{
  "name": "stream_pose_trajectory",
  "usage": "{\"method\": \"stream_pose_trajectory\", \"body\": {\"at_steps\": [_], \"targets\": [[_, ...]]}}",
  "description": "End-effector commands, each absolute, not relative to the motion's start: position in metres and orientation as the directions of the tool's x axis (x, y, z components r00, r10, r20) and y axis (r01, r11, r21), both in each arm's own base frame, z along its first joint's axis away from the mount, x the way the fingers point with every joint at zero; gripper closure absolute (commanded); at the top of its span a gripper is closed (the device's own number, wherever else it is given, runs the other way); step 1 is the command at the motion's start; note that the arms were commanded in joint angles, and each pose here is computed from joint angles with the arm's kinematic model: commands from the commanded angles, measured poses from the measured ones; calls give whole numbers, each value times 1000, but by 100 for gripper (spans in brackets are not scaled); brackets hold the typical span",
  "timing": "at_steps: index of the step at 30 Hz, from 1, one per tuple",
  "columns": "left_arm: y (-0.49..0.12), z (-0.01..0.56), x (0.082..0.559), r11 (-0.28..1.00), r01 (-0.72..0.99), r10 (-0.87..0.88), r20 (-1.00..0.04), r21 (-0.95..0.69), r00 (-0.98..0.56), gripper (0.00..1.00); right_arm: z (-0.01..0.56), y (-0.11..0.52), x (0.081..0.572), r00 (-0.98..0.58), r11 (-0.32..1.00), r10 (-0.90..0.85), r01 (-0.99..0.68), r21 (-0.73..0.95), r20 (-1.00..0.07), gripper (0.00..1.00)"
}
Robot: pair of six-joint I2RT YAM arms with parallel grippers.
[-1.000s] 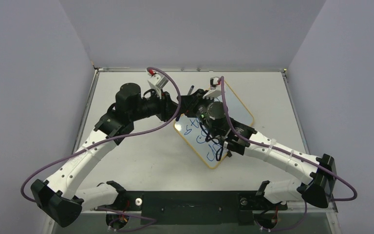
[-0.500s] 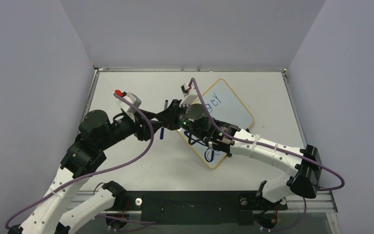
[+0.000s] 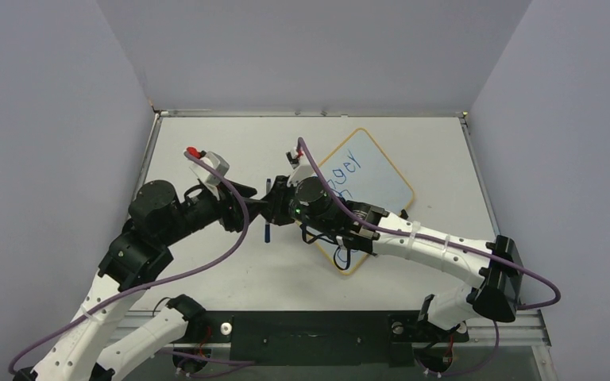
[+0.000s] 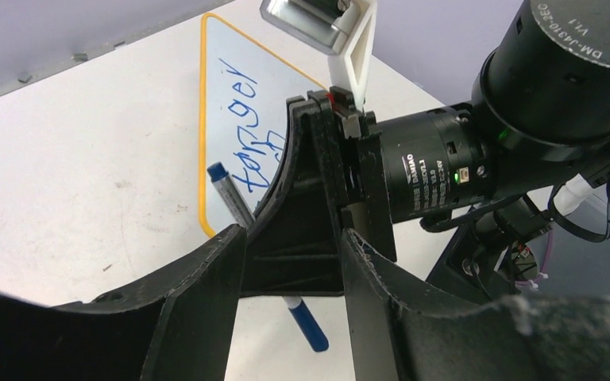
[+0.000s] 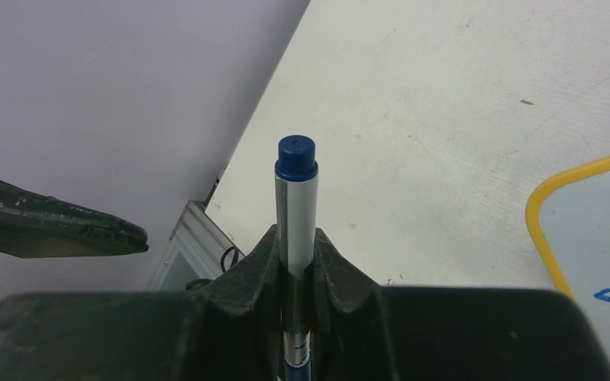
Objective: Write a sentence on the whiteboard
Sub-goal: Insert the whiteboard marker without the cap into the pen cap, then pass from the right arm to the left
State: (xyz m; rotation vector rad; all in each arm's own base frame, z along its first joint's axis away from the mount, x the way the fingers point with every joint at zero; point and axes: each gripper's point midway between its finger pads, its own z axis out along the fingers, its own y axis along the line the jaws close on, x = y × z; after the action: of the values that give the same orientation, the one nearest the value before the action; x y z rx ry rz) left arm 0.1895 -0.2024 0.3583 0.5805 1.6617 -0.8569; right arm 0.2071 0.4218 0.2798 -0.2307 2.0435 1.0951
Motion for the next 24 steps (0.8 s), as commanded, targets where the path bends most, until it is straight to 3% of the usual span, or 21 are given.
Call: {"method": "stream_pose_trajectory", "body": {"at_steps": [1,13,24], "targets": [[-195,356,176,616,738,-76,-953,-275,-292,55,308,405,220,-616,643,270,-456,615,-740,100],[-196,327,155,561,769,-31,-937,-305,-349,55,337,386,242,-558,679,362,-391,621,-747,100],[-218,316,184,552,741,-125,-917,-382,-380,59,345,392,231,-582,627,369,-419,656,-724,100]]}}
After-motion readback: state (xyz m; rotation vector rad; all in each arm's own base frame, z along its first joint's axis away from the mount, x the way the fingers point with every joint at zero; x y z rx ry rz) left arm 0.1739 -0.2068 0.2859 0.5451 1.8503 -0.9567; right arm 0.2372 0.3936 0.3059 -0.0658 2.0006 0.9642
